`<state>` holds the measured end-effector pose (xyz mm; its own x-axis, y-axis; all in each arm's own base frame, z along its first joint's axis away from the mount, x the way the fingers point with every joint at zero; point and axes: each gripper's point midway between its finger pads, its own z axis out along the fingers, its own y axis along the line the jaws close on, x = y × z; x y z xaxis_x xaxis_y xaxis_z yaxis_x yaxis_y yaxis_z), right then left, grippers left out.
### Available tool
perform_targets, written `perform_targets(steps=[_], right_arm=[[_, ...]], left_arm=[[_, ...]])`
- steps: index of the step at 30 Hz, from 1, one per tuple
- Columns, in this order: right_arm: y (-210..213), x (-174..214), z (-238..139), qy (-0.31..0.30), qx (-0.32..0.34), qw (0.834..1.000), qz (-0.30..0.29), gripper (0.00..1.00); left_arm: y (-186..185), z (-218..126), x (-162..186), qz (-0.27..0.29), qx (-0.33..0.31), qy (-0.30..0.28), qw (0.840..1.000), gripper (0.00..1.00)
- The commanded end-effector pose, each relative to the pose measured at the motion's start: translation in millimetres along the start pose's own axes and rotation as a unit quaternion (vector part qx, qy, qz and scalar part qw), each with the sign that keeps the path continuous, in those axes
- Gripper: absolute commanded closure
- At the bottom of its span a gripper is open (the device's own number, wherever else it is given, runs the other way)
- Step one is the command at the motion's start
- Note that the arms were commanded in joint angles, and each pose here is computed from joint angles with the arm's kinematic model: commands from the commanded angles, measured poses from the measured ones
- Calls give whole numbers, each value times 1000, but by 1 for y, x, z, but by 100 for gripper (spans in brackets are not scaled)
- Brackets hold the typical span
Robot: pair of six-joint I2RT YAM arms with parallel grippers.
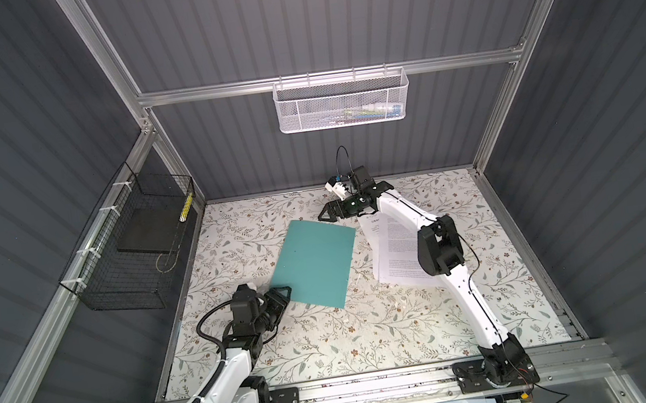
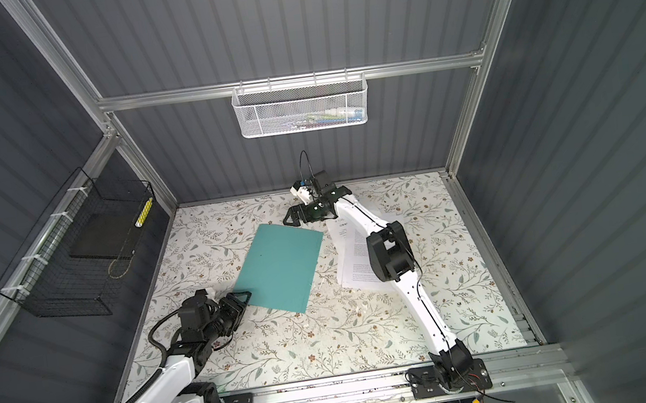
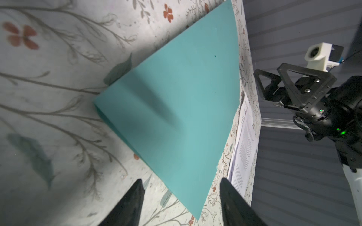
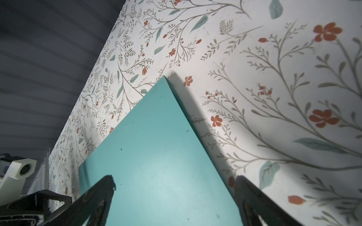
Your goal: Put the files into the folder
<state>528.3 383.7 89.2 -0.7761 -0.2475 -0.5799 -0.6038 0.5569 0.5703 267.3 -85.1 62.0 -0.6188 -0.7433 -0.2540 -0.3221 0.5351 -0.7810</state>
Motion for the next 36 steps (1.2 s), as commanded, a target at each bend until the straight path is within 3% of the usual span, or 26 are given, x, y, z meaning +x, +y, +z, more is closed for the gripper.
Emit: perform_targets(steps=[1, 15, 32, 36], right_arm=[[1, 10, 9, 15, -16, 1000, 17, 3], [7, 23, 11, 39, -39, 998, 32, 4], [9, 27, 13, 47, -49, 997, 37, 4], [16, 32, 16, 54, -68, 996, 38, 5]], left_arm=[[22, 1, 5, 3, -37, 4, 999, 37], [14, 26, -12, 11, -12, -1, 1000, 38], [12, 24, -23, 15, -7, -19, 1000, 39], [4, 27, -29, 9, 22, -35, 999, 41]])
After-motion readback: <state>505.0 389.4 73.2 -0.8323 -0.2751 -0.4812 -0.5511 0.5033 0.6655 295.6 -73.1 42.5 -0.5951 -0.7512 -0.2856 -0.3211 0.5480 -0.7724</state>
